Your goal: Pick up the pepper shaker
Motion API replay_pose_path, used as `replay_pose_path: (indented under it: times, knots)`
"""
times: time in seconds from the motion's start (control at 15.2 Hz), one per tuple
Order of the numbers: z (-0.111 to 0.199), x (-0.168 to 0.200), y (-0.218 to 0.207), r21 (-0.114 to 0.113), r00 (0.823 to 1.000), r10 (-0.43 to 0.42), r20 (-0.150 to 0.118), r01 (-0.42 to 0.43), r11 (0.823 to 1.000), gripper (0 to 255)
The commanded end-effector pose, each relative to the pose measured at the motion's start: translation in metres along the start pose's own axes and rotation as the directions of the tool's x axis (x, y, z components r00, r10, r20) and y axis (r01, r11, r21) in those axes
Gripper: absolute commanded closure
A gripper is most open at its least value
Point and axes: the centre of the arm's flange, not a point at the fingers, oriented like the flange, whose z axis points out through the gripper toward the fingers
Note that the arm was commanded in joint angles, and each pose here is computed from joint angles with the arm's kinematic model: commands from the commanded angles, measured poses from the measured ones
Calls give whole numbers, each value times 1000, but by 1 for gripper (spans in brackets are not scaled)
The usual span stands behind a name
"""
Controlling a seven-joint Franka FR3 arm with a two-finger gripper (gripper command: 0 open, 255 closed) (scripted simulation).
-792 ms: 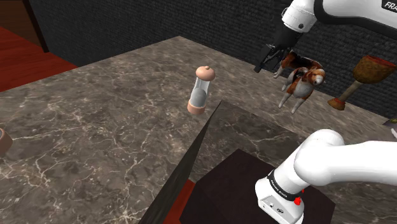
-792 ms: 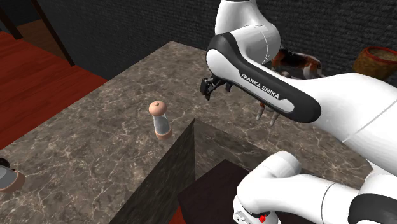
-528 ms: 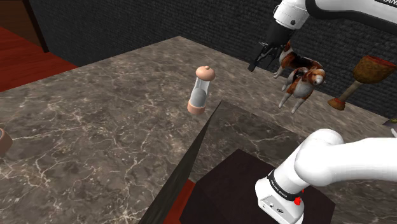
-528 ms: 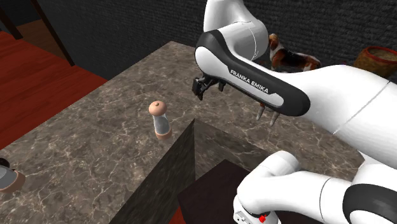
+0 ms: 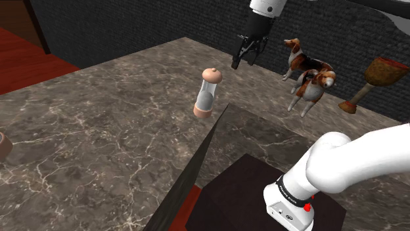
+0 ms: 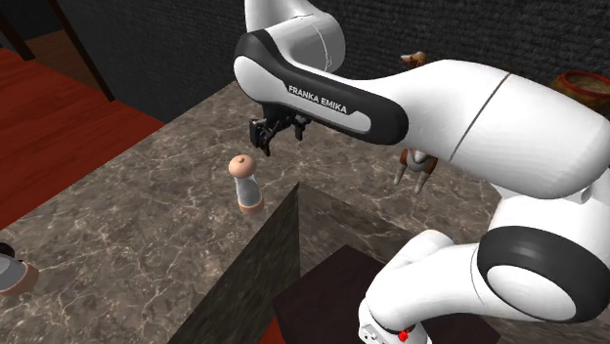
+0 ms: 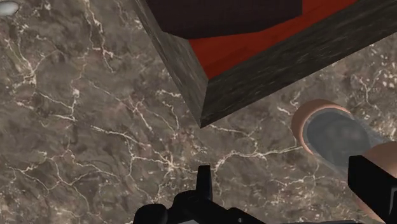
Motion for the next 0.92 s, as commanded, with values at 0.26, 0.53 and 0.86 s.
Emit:
replay_pose_path:
  times: [0.26,0.53,0.86]
  knots:
    - [0,47,-72,13,995,-70,75,69,997,0]
    - [6,64,-102,20,990,-99,104,97,995,0]
    - [32,63,-102,20,990,-99,104,97,995,0]
